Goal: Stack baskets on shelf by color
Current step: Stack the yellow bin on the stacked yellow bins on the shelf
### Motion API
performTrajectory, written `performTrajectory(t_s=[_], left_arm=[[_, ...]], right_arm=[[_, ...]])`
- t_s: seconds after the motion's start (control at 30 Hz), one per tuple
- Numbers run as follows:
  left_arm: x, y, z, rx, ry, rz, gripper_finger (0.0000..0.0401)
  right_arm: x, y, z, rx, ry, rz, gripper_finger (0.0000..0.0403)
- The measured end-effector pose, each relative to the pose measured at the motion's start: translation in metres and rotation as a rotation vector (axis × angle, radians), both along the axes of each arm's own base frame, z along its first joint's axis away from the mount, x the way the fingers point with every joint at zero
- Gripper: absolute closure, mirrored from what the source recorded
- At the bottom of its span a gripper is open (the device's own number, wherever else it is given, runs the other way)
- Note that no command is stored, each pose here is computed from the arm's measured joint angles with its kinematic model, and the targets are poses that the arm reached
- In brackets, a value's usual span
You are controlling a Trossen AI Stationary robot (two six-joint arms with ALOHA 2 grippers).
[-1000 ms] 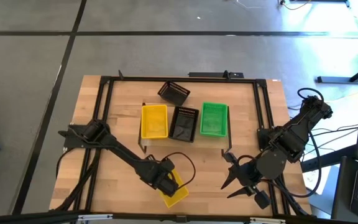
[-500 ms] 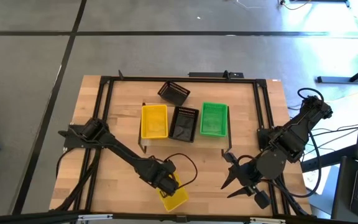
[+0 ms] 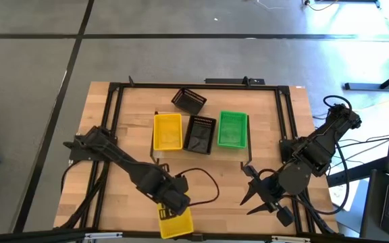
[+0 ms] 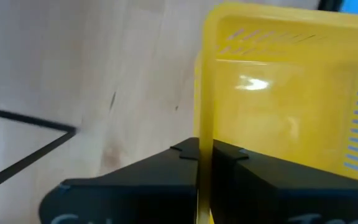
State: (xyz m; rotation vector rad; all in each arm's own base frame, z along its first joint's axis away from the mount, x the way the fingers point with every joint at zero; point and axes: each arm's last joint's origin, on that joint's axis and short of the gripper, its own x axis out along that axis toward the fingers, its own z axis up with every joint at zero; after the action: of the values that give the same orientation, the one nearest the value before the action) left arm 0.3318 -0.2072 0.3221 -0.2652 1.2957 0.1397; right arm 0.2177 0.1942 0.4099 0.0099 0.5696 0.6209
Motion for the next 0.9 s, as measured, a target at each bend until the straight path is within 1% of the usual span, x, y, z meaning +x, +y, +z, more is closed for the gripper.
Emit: performTrajectory(t_s=[0.07,0.13,0.23,0.33,0.4,0.47,0.57,0.67,0.73,0.9], left_arm=[[-0.004,0.002,0.018,0.004,-0.007,-0.020,0.0401],[-0.009,0.006,0.039,0.010,-0.045,-0.034,0.0401],[-0.019,0.015,0.066,0.056,-0.089,-0.029,0.0401],[-0.020,0.022,0.088,0.056,-0.208,-0.065,0.0401],[-0.030,0.030,0.099,0.051,-0.253,-0.074,0.0401],[-0.037,0.041,0.109,0.053,-0.270,-0.050,0.0401],[-0.045,0.052,0.114,0.104,-0.264,-0.041,0.0401],[-0.054,0.064,0.127,0.132,-0.320,-0.068,0.0401],[-0.061,0.074,0.136,0.174,-0.356,-0.067,0.0401],[-0.069,0.103,0.152,0.334,-0.429,-0.033,0.0401]], right_arm=[[0.000,0.000,0.000,0.000,0.000,0.000,0.0264],[0.000,0.000,0.000,-0.002,-0.001,0.001,0.0264],[0.000,0.000,0.000,-0.024,-0.019,0.018,0.0264],[0.000,0.000,0.000,-0.040,-0.031,0.011,0.0264],[0.000,-0.001,-0.001,-0.060,-0.040,-0.012,0.0264],[0.000,-0.003,-0.001,-0.097,-0.056,-0.035,0.0264],[0.001,-0.005,-0.001,-0.148,-0.092,-0.074,0.0264],[0.001,-0.007,-0.001,-0.190,-0.108,-0.106,0.0264],[0.002,-0.009,-0.001,-0.214,-0.122,-0.133,0.0264],[0.007,-0.017,-0.001,-0.271,-0.153,-0.235,0.0264]])
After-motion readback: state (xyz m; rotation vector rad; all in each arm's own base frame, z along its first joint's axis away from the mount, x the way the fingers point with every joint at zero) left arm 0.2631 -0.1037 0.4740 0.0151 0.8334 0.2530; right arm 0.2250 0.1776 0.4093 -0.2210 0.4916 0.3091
